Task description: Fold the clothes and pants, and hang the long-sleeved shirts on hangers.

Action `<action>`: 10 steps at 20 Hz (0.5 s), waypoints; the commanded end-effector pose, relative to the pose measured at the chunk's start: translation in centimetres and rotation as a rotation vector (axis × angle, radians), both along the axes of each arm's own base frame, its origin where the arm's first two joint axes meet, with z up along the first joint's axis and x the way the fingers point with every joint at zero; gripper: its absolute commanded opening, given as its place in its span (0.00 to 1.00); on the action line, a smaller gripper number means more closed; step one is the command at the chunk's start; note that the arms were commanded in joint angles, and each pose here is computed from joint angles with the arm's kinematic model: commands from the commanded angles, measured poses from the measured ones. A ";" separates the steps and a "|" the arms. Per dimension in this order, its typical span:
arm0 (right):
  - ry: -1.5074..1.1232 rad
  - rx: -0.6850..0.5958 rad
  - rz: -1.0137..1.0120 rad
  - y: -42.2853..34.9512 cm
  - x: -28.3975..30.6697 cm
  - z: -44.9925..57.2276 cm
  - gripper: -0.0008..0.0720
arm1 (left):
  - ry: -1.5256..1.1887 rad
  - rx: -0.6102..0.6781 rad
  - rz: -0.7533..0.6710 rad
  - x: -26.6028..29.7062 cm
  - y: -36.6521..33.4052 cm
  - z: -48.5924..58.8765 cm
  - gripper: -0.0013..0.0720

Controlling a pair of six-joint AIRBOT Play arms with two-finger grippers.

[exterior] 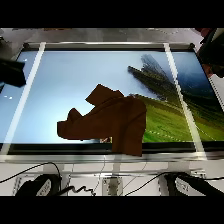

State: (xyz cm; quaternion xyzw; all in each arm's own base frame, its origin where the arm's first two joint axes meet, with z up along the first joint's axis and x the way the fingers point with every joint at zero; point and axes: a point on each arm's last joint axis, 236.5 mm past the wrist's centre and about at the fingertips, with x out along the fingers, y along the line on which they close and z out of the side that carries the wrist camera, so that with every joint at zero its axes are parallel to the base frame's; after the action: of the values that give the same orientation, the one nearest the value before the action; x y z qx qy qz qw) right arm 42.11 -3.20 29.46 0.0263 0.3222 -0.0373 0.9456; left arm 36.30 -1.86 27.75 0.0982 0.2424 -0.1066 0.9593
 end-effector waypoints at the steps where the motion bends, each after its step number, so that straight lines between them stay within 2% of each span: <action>1: 0.161 -0.210 0.095 -2.1 -0.9 -3.7 0.03 | 0.261 0.042 0.139 -1.8 4.5 -9.0 0.04; 5: 0.462 -0.048 0.216 -1.5 -3.7 -16.7 0.03 | 0.397 -0.013 0.223 -3.1 7.1 -16.1 0.04; 8: 0.670 0.218 0.385 3.1 -9.1 -26.7 0.03 | 0.423 -0.044 0.219 -3.1 6.6 -18.0 0.04; 10: 0.745 0.392 0.430 6.8 -12.3 -30.9 0.03 | 0.432 -0.056 0.216 -2.9 6.5 -18.4 0.04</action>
State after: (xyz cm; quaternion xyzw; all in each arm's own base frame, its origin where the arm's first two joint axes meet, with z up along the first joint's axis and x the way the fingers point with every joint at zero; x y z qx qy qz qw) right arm 34.42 -1.59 4.23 0.0277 0.6045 0.1222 0.7867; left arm 33.58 4.55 11.02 0.0354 0.4346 -0.0288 0.8995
